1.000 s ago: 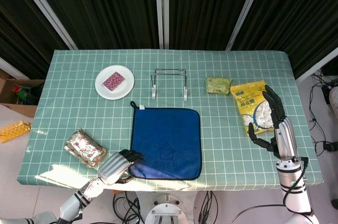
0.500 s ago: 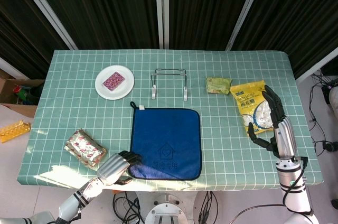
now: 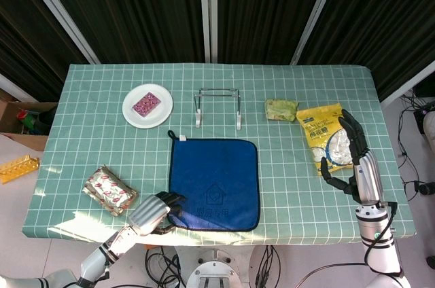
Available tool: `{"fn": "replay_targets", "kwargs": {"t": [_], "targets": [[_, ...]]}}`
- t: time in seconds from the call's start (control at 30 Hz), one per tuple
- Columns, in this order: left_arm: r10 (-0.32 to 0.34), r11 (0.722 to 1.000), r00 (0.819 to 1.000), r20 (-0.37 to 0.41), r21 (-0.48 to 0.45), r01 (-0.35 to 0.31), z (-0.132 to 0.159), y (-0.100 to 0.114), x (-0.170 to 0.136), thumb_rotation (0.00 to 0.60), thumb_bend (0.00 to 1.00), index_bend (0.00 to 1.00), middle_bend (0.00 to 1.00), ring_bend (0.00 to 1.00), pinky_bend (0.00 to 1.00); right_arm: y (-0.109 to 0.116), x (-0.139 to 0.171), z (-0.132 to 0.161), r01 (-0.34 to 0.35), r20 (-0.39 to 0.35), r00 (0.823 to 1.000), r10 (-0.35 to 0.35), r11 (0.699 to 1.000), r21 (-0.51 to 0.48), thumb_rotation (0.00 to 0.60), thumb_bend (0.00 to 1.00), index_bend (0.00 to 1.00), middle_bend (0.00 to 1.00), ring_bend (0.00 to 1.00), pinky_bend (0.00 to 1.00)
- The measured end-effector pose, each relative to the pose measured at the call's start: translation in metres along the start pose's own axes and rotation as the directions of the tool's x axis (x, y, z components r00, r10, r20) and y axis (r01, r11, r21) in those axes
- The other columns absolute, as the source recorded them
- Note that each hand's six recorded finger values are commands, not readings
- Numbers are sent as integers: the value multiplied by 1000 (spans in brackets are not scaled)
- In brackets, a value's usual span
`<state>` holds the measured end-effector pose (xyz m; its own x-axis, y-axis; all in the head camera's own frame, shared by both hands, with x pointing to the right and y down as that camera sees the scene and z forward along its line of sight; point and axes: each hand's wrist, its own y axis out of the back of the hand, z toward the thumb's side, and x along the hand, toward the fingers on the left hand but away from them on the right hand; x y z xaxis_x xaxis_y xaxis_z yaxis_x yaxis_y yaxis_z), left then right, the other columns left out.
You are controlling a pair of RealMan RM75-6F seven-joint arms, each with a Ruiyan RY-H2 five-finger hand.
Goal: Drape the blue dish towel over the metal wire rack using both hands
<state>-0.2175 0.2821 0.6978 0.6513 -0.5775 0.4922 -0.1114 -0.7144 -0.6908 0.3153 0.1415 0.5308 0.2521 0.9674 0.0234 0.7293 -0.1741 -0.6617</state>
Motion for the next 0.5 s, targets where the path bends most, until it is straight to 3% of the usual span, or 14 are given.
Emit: {"fn": "replay_targets", "kwargs": {"t": [0.2,0.5], "targets": [[1,1000,1000,7,-3,-1,2,-2,4,600,301,502,234,232,317,1,1,-1,4,1,1000,-4,1000,1,600,476,0,0,0,0],[28,999,1000,6,-25,-27,5,3,6,600,499,605,234,232,317,4,1,-1,15,3,1000,-15,1000,4,600,476,0,0,0,0]]}}
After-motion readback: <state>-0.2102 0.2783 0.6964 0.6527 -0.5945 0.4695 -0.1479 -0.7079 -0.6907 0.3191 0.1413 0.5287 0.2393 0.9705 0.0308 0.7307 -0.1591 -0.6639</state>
